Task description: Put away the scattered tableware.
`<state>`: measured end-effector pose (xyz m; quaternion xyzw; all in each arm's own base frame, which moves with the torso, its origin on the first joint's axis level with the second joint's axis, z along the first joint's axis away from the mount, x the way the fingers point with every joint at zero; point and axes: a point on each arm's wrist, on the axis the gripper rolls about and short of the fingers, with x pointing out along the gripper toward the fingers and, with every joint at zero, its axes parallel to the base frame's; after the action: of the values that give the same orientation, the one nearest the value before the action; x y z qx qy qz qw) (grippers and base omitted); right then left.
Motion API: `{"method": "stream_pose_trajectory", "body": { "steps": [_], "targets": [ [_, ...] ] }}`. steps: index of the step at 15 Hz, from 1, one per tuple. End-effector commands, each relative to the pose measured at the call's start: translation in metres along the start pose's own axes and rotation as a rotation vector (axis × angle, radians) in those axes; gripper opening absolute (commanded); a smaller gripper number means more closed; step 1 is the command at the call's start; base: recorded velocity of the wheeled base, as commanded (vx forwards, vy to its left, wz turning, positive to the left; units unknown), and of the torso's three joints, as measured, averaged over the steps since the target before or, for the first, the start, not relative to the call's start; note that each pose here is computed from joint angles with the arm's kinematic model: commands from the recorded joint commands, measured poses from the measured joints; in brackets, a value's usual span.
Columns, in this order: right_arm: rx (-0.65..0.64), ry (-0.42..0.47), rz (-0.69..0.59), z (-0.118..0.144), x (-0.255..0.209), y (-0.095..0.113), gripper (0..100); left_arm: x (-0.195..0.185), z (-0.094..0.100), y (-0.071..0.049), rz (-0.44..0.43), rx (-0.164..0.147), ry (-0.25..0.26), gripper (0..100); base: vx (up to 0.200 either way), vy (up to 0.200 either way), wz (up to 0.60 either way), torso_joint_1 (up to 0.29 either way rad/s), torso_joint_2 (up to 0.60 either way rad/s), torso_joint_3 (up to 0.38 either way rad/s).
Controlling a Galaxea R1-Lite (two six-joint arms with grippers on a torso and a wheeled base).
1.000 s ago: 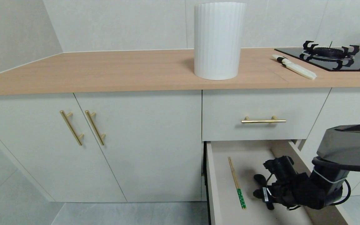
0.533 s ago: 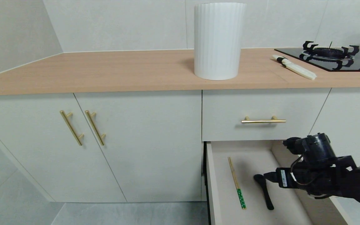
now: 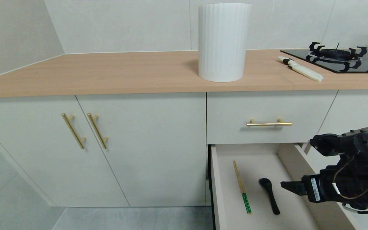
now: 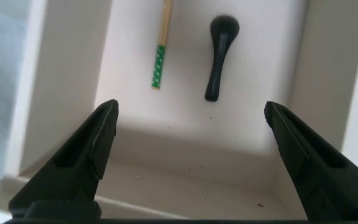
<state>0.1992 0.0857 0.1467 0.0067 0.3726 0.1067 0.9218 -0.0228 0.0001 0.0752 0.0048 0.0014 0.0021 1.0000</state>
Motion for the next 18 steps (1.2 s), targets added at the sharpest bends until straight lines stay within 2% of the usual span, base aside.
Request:
{"method": "stream_pose_trajectory", "body": {
  "steps": [1,2,11,18],
  "targets": [
    [-0.006,-0.038,0.017,0.002,-0.014,0.001,100,0.0,0.0,0.0,0.0,0.0,0.0,100,0.0,0.0,0.0,0.0,0.0,0.0],
    [-0.011,-0.039,0.022,0.002,-0.016,0.002,100,0.0,0.0,0.0,0.0,0.001,0.0,100,0.0,0.0,0.0,0.0,0.0,0.0],
    [-0.064,0.019,0.025,-0.005,-0.018,0.004,100,0.0,0.0,0.0,0.0,-0.002,0.0,100,-0.2,0.0,0.0,0.002,0.0,0.001],
    [-0.091,0.081,0.068,-0.013,-0.011,0.011,100,0.0,0.0,0.0,0.0,-0.002,0.0,100,0.0,0.0,0.0,0.0,0.0,0.0]
  ]
}}
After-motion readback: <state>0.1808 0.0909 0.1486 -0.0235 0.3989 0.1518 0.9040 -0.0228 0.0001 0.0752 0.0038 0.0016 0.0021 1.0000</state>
